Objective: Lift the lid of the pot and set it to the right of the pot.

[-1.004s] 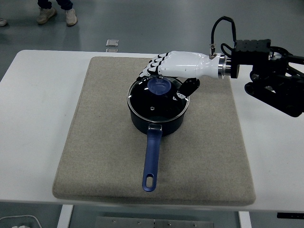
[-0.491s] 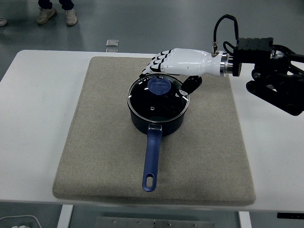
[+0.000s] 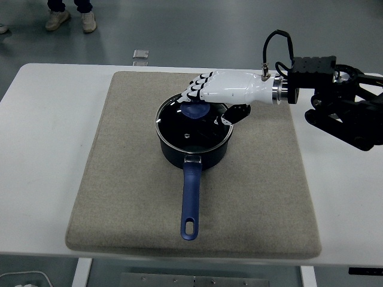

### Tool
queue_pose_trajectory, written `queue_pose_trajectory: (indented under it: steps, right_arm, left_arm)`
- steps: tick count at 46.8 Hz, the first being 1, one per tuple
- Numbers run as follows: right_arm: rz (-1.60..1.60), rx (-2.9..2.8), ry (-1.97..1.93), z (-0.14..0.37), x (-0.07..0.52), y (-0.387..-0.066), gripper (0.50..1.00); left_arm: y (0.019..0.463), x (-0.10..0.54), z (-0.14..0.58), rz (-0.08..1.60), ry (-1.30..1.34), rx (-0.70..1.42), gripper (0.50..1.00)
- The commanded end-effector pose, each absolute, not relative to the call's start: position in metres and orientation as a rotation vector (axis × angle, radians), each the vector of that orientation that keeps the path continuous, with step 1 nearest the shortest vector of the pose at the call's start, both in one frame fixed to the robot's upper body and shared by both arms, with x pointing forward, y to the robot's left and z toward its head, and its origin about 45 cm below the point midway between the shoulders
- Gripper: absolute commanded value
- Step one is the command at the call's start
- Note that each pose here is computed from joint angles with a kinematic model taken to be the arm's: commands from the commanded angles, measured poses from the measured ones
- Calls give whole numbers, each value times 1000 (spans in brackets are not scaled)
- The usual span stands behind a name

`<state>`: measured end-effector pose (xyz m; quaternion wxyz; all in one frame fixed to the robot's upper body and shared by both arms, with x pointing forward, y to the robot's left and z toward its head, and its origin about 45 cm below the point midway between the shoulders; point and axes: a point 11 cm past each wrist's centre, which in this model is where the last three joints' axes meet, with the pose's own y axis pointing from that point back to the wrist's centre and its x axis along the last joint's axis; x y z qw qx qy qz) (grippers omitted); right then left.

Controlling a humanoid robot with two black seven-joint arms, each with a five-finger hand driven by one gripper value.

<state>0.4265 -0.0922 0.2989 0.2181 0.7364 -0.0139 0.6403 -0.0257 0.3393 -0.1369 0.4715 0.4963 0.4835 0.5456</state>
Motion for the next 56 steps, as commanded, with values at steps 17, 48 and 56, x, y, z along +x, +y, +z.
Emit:
queue_pose_trajectory:
  steps: [17, 48, 56]
  right_arm:
    - [1768, 2040, -38, 298, 427, -93, 909]
    - [1741, 2061, -33, 295, 425, -92, 729]
    - [1714, 2073, -20, 293, 424, -91, 500]
  left_arm:
    - [339, -25, -137, 1336, 1184, 1215, 1000]
    - [339, -25, -137, 1336, 1184, 1215, 1000]
    - [339, -25, -137, 1336, 1184, 1215, 1000]
